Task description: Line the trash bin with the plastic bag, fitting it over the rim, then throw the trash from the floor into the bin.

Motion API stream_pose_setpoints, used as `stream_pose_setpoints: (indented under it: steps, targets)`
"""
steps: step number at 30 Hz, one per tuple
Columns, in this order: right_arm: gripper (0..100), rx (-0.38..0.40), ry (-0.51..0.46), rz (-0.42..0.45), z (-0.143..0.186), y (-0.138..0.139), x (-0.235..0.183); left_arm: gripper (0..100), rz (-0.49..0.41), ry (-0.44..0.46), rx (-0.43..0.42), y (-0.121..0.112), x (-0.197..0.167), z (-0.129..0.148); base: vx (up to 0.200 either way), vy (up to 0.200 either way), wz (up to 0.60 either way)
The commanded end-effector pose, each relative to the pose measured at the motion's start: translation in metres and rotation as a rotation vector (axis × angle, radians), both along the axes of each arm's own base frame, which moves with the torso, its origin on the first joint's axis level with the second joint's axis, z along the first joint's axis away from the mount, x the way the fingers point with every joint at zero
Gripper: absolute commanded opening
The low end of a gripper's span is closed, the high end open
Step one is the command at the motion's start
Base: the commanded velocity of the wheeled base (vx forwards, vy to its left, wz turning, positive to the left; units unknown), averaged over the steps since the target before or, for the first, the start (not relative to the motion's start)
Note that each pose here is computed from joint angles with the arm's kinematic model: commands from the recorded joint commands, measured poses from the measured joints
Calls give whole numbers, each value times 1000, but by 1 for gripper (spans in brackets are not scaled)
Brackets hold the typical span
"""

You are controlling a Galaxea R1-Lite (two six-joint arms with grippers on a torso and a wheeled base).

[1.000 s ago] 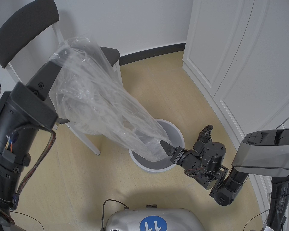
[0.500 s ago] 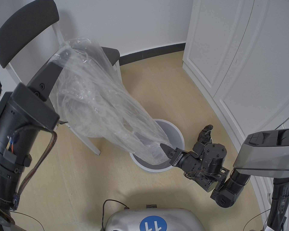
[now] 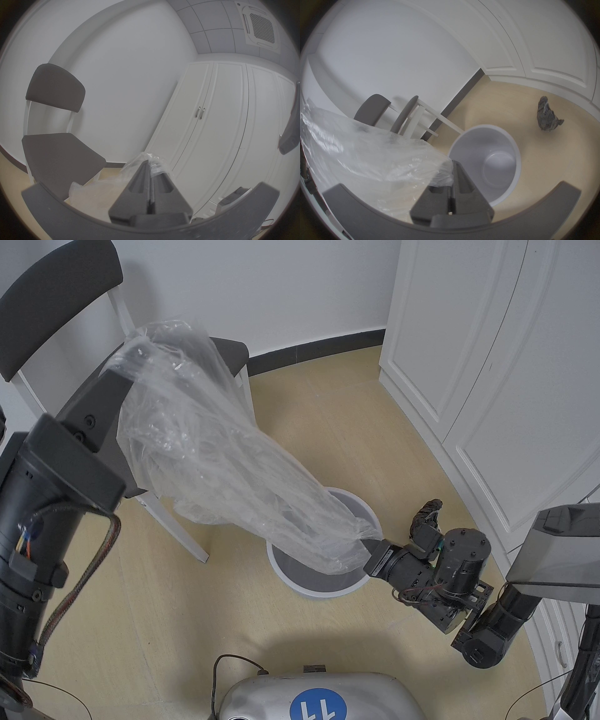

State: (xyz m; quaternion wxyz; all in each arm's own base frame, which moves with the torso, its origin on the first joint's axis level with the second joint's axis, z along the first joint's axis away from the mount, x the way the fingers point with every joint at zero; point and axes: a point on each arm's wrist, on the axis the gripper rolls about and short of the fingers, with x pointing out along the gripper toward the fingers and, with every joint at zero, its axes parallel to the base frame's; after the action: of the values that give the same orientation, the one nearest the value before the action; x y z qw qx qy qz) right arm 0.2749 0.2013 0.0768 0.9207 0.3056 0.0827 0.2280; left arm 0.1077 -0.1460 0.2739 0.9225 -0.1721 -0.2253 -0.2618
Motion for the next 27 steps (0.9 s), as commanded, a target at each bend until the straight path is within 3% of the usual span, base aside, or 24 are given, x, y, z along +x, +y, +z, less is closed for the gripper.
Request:
stream_pose_setpoints:
  steps: [1, 7, 14, 21, 27]
  targets:
    - [0, 18, -75, -26, 23, -12, -1, 0, -1, 18, 22, -4, 3, -6, 0, 0, 0]
    - [0, -28, -166, -50, 45, -24, -7, 0, 10, 77, 114, -10, 11, -31, 0, 0, 0]
    - [0, -72, -132, -70, 80, -37, -20, 0, 41, 144, 178, -17, 27, -52, 0, 0, 0]
    - [0, -47, -198, -142, 110, -62, -23, 0, 68, 214, 269, -19, 48, -80, 0, 0, 0]
    - [0, -112, -206, -169, 120, -72, -29, 0, 140, 289, 325, -14, 73, -104, 0, 0, 0]
